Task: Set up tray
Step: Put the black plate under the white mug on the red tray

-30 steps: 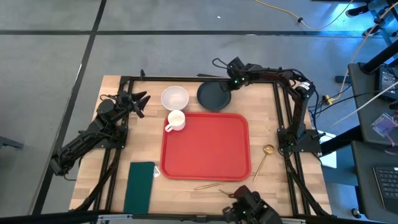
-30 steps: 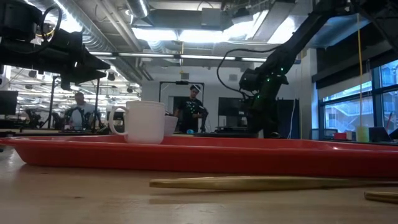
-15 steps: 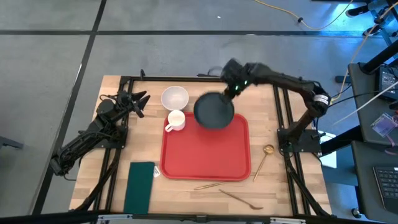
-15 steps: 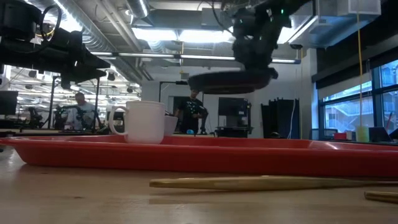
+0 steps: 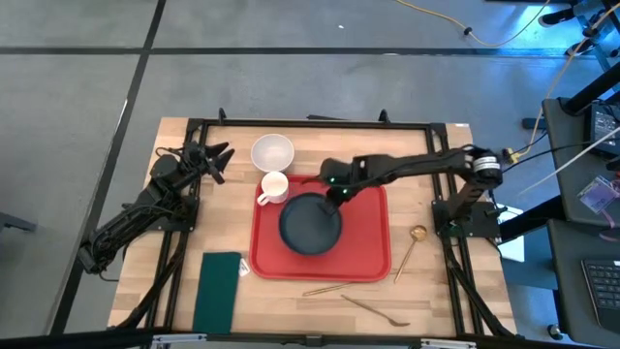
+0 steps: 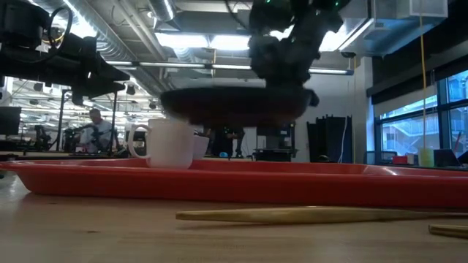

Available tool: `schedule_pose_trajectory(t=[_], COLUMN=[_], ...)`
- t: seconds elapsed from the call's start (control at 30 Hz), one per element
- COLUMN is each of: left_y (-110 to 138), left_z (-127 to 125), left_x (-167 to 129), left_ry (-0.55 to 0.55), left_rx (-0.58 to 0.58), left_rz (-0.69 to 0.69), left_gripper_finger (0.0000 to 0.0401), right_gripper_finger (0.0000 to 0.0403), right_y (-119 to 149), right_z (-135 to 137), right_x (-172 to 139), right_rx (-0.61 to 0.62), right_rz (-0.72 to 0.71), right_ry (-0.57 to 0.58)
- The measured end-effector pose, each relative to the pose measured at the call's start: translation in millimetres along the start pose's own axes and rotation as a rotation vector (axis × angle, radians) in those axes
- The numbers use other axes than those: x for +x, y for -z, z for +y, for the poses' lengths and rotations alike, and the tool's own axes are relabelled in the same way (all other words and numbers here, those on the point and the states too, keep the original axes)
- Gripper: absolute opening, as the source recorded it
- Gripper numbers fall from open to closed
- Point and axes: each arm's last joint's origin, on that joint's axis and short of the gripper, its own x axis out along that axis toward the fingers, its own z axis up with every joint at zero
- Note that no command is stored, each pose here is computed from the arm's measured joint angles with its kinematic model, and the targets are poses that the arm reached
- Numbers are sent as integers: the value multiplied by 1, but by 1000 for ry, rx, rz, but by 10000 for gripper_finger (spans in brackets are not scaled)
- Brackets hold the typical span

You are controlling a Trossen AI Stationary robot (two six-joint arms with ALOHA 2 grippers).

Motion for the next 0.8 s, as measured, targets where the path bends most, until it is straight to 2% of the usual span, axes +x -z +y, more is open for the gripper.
schedule_pose_trajectory(t=[0.2,0.43,0.8], left_y=[1,1,1], left_z=[-1,-2,-2], left_x=[0,0,0], left_ry=[52,63,61], left_rx=[0,0,0], left_rz=[20,24,23], left_gripper_finger=[187,187,187], right_gripper_finger=[0,0,7], right_y=[1,14,14], right_z=[8,9,9], right_x=[37,65,75], right_rx=[48,29,18], right_rz=[-28,42,22], right_ry=[-44,-8,-3])
